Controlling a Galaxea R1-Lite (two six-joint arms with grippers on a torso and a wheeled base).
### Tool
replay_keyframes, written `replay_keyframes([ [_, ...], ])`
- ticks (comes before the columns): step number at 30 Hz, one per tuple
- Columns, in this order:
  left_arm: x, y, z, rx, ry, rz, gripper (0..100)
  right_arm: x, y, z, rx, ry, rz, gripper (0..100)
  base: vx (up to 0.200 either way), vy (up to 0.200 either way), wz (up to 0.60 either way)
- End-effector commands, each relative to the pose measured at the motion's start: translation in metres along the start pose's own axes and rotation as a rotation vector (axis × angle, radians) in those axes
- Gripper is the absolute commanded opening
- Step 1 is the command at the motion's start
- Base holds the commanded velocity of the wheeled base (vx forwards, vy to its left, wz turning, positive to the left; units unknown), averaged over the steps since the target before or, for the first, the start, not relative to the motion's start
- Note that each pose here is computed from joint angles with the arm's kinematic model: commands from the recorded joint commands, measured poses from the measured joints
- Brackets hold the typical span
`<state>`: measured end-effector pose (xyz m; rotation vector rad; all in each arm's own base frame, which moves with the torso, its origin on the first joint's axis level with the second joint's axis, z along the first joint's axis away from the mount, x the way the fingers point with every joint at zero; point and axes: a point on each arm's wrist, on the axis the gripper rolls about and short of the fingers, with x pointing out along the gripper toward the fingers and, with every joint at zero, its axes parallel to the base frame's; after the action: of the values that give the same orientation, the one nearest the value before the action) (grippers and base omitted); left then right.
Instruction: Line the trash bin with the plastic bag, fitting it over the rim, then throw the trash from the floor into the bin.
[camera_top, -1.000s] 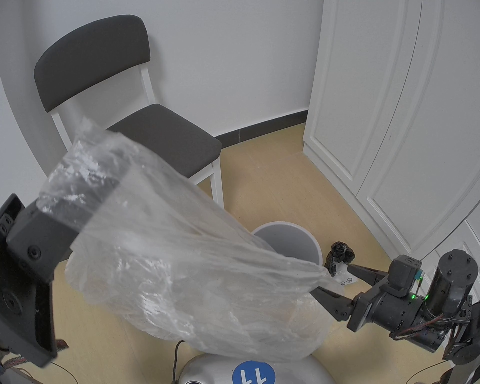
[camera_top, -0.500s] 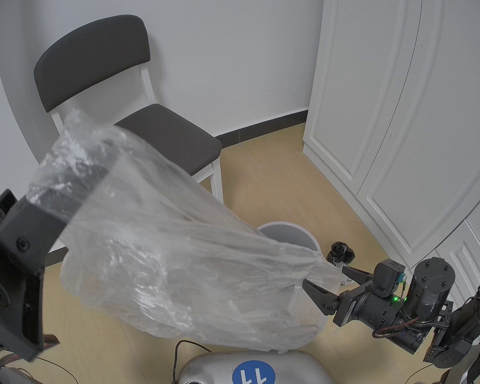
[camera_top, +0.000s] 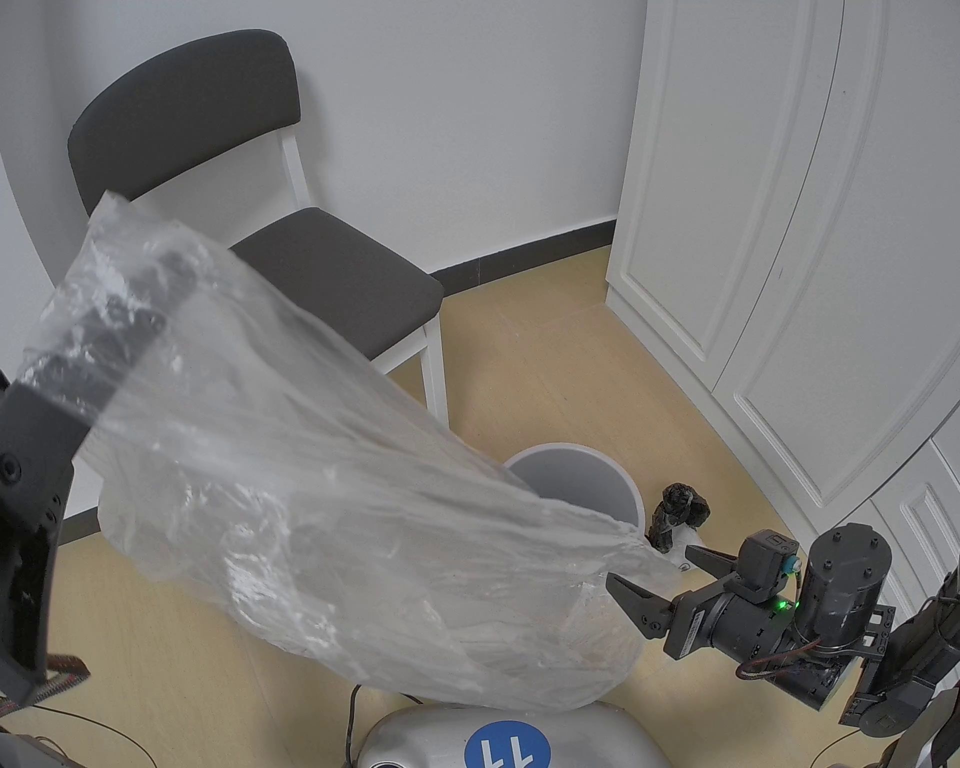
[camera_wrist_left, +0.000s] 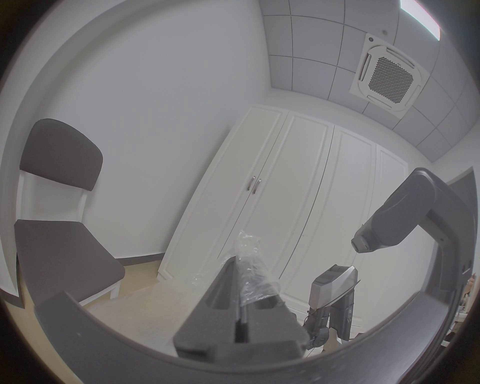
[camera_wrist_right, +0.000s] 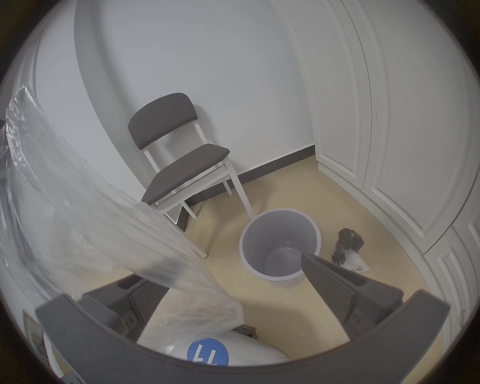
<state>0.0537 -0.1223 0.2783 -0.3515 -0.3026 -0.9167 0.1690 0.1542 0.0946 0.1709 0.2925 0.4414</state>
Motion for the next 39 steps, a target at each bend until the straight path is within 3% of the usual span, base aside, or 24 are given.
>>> replay_keyframes([
  [1, -0.001, 0.000, 0.001, -0.002, -0.006, -0.001, 0, 0.000, 0.000, -0.001, -0.004, 0.005, -0.003, 100, 0.000, 0.000, 0.00],
  [31, -0.013, 0.003, 0.012, 0.025, -0.052, -0.009, 0, -0.002, -0.016, -0.006, -0.092, 0.029, -0.072, 100, 0.000, 0.000, 0.00],
  [39, -0.012, 0.003, 0.008, 0.027, -0.033, -0.010, 0, -0.009, -0.009, 0.008, -0.073, -0.043, -0.032, 100, 0.000, 0.000, 0.00],
])
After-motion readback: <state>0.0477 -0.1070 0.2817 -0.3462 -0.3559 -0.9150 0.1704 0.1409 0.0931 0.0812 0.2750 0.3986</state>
